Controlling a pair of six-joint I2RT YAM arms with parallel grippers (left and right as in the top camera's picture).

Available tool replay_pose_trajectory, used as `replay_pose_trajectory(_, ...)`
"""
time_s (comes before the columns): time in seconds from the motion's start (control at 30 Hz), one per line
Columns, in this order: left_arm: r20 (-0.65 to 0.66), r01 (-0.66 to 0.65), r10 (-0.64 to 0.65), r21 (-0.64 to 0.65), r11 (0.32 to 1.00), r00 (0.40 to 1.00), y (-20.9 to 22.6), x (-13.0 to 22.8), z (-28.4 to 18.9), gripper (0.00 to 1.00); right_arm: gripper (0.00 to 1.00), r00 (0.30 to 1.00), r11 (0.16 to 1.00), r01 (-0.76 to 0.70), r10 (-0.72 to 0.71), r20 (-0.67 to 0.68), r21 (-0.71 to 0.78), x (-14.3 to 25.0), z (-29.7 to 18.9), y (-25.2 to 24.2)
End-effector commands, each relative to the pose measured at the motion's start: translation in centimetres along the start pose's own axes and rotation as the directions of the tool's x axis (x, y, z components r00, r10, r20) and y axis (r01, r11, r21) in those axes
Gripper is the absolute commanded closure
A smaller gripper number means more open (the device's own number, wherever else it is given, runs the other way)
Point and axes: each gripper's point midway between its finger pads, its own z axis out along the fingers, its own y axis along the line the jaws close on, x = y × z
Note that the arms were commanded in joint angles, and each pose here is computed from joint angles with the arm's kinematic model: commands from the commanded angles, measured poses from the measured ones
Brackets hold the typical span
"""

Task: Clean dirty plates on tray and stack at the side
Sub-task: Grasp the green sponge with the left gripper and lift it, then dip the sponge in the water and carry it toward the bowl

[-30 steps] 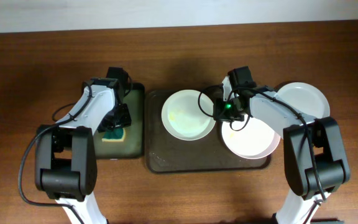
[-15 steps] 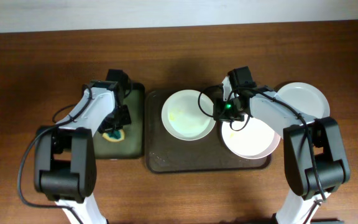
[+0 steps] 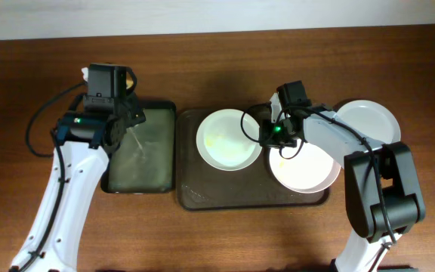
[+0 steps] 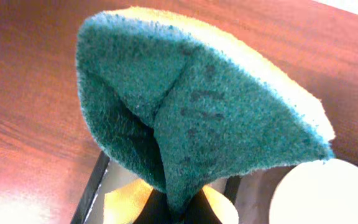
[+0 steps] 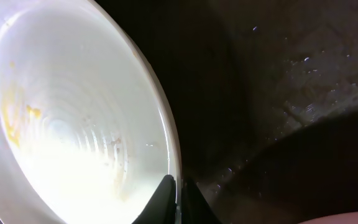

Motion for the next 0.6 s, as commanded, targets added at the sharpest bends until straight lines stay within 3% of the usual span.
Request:
replay_pose_trajectory(0.0, -0.004, -0.022, 0.022, -0.016, 1.0, 1.0, -0.1, -0.2, 0.8, 1.0, 0.93, 1.0, 1.0, 0.012, -0.012, 0.002, -0.006, -0.3, 0.0, 0.2)
replay_pose_trajectory(0.57, -0.128, -0.168, 0.168, 0.013, 0.986, 0.977, -0.8, 2.4, 3.8, 1.0, 0.93, 1.0, 1.0, 0.013, -0.013, 0.003, -0.006, -0.3, 0.0, 0.2)
